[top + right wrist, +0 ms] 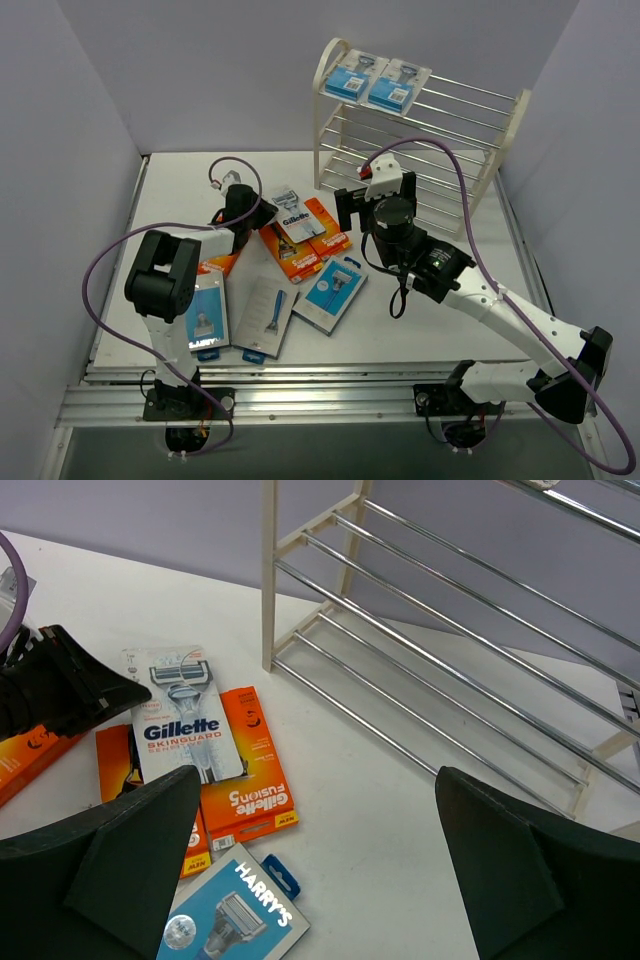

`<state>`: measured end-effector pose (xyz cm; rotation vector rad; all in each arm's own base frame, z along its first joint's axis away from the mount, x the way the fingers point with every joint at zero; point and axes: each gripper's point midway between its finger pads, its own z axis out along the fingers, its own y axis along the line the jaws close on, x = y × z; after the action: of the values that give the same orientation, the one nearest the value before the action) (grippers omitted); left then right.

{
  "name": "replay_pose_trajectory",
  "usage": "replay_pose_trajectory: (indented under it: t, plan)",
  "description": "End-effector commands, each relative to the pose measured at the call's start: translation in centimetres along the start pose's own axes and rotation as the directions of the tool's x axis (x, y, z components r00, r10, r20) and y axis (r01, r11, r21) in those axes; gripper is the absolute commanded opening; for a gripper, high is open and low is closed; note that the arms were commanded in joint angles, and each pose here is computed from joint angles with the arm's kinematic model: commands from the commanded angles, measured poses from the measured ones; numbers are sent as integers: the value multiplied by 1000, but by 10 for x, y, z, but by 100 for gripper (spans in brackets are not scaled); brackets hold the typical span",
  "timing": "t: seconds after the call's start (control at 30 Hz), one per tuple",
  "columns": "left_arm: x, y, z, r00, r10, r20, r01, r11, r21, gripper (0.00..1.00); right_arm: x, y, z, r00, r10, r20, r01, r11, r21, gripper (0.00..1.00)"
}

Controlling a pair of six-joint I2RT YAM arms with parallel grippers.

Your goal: Place and organize the shaving razors onto the shelf

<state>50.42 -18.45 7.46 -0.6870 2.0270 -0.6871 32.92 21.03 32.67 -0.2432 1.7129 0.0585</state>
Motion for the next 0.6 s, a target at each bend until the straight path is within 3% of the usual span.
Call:
replay_pose_trajectory:
  t: [0.0,0.23,0.57]
  plan:
    - [1,-6,-8,1000,20,-15,-20,1000,16,3,-13,-9,-1,998,31,46,-32,999,30,99]
    - [-15,-26,-33,998,38,-42,-36,999,28,2,-14,-8,-2,999,34,37,-35,999,18,97]
    - [-52,-64,-112,993,114,-6,-113,992,63,2,-16,6,-2,995,84,-49,-87,994,-65,100]
